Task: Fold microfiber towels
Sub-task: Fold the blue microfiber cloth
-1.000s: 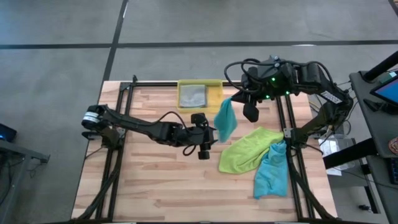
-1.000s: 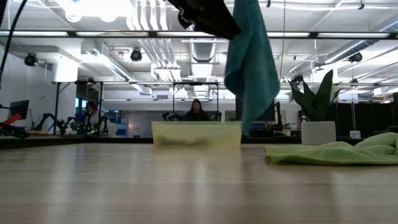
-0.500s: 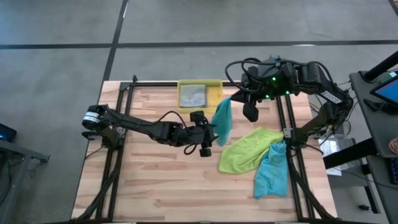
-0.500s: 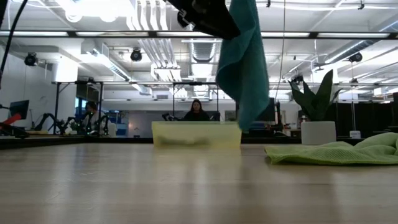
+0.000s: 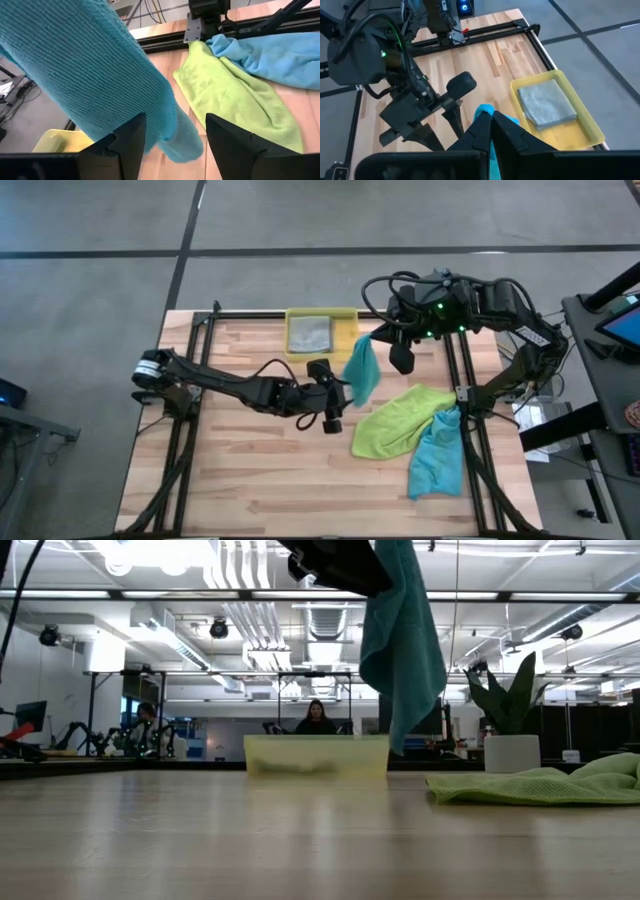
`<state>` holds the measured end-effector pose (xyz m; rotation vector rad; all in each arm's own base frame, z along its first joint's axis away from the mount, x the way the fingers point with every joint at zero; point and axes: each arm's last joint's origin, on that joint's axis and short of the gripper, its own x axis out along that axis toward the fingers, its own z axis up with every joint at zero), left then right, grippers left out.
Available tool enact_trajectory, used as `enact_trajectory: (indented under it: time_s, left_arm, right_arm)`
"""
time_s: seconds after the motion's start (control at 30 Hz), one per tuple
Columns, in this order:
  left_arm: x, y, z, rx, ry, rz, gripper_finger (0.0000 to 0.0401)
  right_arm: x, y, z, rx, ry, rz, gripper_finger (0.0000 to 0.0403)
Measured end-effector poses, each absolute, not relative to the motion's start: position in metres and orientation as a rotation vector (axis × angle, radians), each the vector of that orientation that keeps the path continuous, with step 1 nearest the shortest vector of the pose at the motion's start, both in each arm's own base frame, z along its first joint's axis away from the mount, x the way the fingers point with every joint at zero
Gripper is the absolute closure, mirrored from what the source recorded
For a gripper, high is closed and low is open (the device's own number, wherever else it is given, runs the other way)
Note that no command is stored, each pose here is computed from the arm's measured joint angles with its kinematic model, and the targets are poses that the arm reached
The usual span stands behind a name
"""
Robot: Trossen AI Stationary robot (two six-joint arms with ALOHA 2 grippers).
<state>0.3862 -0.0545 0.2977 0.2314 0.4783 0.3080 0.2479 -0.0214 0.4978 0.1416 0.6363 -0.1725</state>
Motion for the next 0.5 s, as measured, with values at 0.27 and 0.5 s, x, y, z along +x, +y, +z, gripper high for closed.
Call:
enact_trajectory:
  time_s: [0.27,0.5]
  left_arm:
    - [0.399,-0.055,0.286,0.235,0.482,0.329,0.021]
    - [0.399,-0.052,0.289,0.253,0.479,0.407,0.021]
  right_arm:
    - [0.248,-0.021,0.498,0.142,0.638,-0.172,0.0394]
    - [0.248,-0.021,0.497,0.145,0.644,-0.174,0.0394]
